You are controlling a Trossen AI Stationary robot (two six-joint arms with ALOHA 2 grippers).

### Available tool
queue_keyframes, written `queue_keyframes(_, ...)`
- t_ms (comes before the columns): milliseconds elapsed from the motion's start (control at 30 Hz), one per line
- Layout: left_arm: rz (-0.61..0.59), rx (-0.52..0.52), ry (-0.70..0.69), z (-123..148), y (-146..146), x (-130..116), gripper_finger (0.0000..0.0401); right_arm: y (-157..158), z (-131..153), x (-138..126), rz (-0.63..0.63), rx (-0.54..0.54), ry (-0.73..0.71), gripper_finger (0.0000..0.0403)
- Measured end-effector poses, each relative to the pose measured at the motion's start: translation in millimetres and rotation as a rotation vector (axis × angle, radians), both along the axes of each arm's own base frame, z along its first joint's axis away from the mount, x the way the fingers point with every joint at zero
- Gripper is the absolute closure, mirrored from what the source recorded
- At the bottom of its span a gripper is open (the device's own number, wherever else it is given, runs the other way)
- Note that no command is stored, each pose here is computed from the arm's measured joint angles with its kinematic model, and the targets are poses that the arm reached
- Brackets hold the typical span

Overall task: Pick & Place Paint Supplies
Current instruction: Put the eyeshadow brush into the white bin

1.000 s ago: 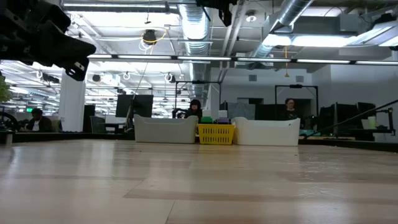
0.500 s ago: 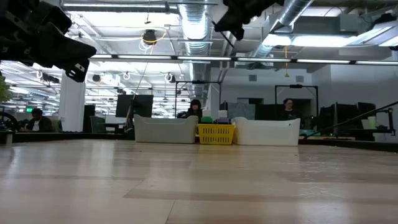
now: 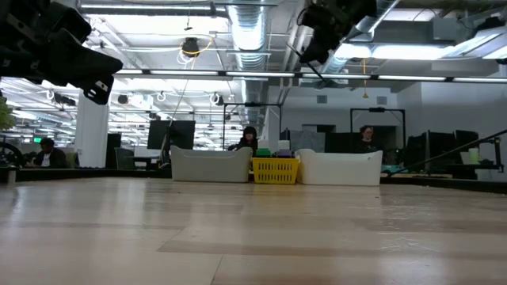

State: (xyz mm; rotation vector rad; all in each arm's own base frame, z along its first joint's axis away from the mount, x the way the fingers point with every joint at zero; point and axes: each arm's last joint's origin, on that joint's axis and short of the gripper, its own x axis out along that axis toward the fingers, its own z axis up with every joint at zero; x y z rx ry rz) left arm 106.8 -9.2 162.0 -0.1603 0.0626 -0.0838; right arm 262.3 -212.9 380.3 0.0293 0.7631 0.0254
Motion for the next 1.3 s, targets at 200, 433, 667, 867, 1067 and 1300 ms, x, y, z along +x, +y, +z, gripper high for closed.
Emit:
queue_keyframes(200, 0.0, 0.0, 0.0, 0.0, 0.0, 0.0, 0.0401, -17.7, -14.0, -15.0, -0.011, -0.026, 0.033, 0.039)
queue_keyframes(433, 0.0, 0.0, 0.0, 0.0, 0.0, 0.0, 0.0401, -33.7, -49.4, -27.2, -0.058, 0.016, 0.084, 0.039)
queue_keyframes(667, 0.0, 0.0, 0.0, 0.0, 0.0, 0.0, 0.0401, -37.5, -93.8, -32.6, -0.081, 0.054, 0.134, 0.039)
queue_keyframes(867, 0.0, 0.0, 0.0, 0.0, 0.0, 0.0, 0.0401, -37.6, -127.5, -37.5, -0.117, -0.001, 0.22, 0.0391)
queue_keyframes(1067, 0.0, 0.0, 0.0, 0.0, 0.0, 0.0, 0.0401, -42.9, -146.1, -38.3, -0.17, -0.091, 0.212, 0.0395)
queue_keyframes(1300, 0.0, 0.0, 0.0, 0.0, 0.0, 0.0, 0.0401, -47.5, -159.2, -37.5, -0.213, -0.142, 0.25, 0.0396)
